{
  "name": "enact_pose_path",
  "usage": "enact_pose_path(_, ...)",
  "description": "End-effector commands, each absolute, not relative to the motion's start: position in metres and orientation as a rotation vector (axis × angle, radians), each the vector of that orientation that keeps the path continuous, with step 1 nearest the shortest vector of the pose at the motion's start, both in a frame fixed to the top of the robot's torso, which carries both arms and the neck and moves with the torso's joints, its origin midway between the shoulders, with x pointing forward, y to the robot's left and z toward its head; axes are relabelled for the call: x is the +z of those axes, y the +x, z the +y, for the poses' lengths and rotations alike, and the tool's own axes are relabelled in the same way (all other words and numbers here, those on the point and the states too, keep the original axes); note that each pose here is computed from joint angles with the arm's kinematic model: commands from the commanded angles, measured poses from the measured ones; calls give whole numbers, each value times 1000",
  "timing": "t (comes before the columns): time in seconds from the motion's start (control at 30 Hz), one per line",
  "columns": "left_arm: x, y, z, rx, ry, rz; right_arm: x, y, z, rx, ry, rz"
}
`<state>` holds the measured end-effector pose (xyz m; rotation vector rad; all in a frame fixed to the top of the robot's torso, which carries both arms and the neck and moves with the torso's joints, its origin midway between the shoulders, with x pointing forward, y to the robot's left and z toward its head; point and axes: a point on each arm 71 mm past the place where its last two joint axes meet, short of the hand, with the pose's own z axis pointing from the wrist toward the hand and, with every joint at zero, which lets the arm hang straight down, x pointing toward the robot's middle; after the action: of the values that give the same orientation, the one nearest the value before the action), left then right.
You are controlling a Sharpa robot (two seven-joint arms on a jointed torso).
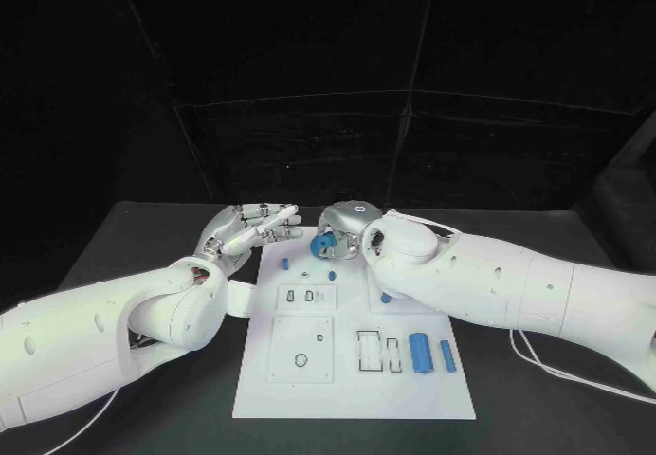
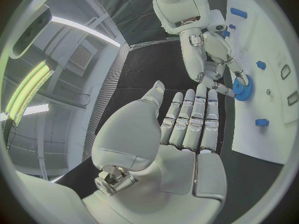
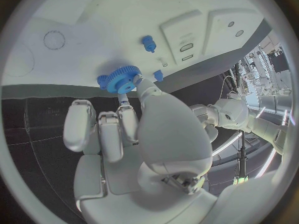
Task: Assemble the parts on the task board
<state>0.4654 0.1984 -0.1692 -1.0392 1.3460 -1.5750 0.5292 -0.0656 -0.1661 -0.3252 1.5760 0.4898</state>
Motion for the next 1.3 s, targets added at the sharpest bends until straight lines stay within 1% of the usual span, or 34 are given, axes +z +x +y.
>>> enact_pose_path(0.03,-167,465,197,-1592,-1025,1346,-168,529,-66,479,-337,1600)
enact_pose_path(0.47,-168,465,198,-1591,-1026,1347,-171,533,-74,424,-311,1640)
enact_pose_path(0.87,-168,465,198,-1589,-1027,1347,-172,532,-75,437,-298,1652)
enact_pose_path(1.13,-168,465,198,-1589,-1027,1347,-174,533,-80,442,-278,1690)
enact_pose_path(1.3,-168,465,198,-1589,-1027,1346,-172,533,-83,456,-253,1663)
